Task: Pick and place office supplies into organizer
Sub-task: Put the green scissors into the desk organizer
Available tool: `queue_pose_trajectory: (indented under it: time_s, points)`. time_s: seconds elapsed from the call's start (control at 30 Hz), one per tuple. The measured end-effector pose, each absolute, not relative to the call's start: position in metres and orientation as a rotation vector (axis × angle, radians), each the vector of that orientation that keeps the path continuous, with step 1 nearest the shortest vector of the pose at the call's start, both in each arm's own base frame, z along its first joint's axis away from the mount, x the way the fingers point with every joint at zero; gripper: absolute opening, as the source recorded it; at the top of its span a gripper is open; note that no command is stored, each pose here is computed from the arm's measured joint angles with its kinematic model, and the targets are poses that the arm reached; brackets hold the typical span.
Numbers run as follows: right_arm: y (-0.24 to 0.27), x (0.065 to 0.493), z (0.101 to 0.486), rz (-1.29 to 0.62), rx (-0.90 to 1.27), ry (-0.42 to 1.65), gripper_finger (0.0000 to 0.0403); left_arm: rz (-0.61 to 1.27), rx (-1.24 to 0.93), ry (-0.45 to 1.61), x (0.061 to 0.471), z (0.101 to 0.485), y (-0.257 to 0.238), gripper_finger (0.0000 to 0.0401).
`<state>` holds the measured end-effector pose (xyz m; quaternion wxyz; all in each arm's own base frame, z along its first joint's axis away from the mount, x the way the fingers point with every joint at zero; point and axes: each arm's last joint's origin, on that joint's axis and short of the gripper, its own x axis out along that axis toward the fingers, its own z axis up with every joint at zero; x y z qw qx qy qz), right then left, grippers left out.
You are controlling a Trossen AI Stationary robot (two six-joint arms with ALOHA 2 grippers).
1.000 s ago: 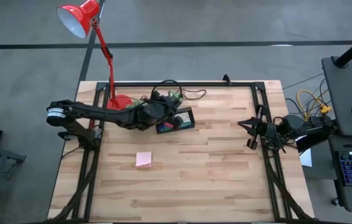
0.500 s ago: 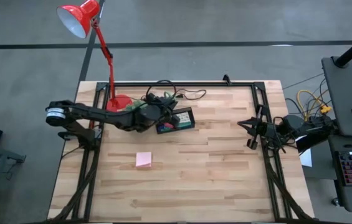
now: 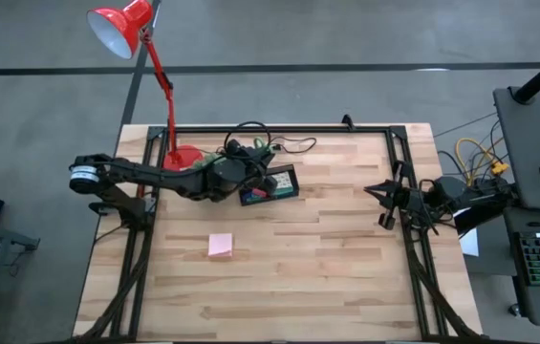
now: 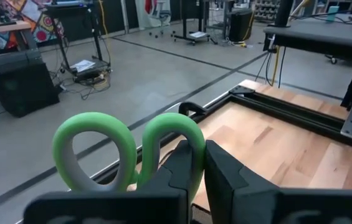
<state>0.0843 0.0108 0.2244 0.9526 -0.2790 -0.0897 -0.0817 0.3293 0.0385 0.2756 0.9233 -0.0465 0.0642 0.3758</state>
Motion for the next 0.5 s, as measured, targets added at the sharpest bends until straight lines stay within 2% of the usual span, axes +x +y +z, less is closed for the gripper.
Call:
queue_pose_trajectory:
  time_s: [0.5]
  points:
    - [0.011, 0.084, 0.224, -0.166, -0.568, -0.182, 0.0009, 0.688, -0.098, 0.076, 0.333, 0.283, 0.020, 0.0002]
